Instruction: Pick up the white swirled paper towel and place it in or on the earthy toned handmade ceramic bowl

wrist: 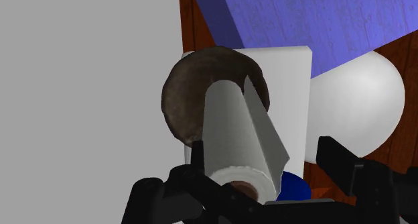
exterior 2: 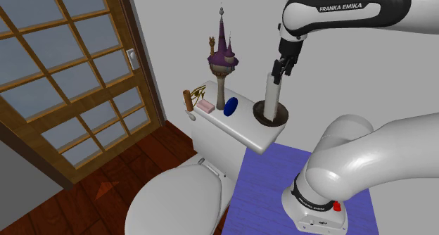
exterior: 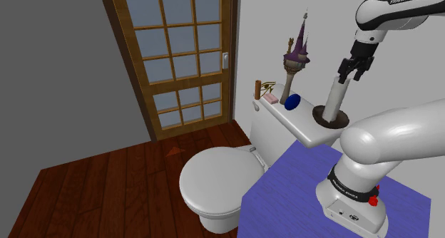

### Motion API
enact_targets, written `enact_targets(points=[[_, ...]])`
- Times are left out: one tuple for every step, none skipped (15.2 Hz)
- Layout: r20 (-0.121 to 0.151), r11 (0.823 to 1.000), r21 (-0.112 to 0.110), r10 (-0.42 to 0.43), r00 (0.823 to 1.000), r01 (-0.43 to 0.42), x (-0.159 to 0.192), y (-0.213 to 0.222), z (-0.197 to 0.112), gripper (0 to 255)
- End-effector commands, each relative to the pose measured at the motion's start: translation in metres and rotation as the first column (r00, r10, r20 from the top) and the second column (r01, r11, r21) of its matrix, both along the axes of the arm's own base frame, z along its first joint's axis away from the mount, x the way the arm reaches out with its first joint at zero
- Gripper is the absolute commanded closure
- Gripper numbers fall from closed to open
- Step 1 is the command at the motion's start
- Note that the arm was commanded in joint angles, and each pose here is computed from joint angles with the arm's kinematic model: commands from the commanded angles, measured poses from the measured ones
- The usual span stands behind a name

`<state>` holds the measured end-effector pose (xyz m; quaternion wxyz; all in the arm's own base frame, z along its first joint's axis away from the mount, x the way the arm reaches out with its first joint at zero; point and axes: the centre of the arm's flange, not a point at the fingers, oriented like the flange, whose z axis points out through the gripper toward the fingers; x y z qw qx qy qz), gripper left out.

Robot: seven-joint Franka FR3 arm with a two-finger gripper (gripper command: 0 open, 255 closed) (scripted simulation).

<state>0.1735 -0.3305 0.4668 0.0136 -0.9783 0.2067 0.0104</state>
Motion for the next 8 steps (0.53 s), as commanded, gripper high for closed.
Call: enact_targets(points=[[0.000, 1.000, 0.000, 0.000, 1.000, 0.000, 0.000, 0.000, 0.000, 0], [0.000, 1.000, 0.000, 0.000, 1.000, 0.000, 0.000, 0.000, 0.000, 0], [0.000, 1.000, 0.000, 0.000, 1.000, 0.000, 0.000, 0.000, 0.000, 0], [0.000, 1.000, 0.000, 0.000, 1.000, 0.000, 0.000, 0.000, 0.000, 0], [0.000, 1.000, 0.000, 0.000, 1.000, 0.000, 0.000, 0.000, 0.013, 0], [0.000, 1.000, 0.000, 0.000, 1.000, 0.000, 0.000, -0.001, 0.026, 0], [0.000, 1.000, 0.000, 0.000, 1.000, 0.000, 0.001, -0.001, 0.040, 0], [0.000, 1.000, 0.000, 0.000, 1.000, 0.000, 0.001, -0.002, 0.050, 0]])
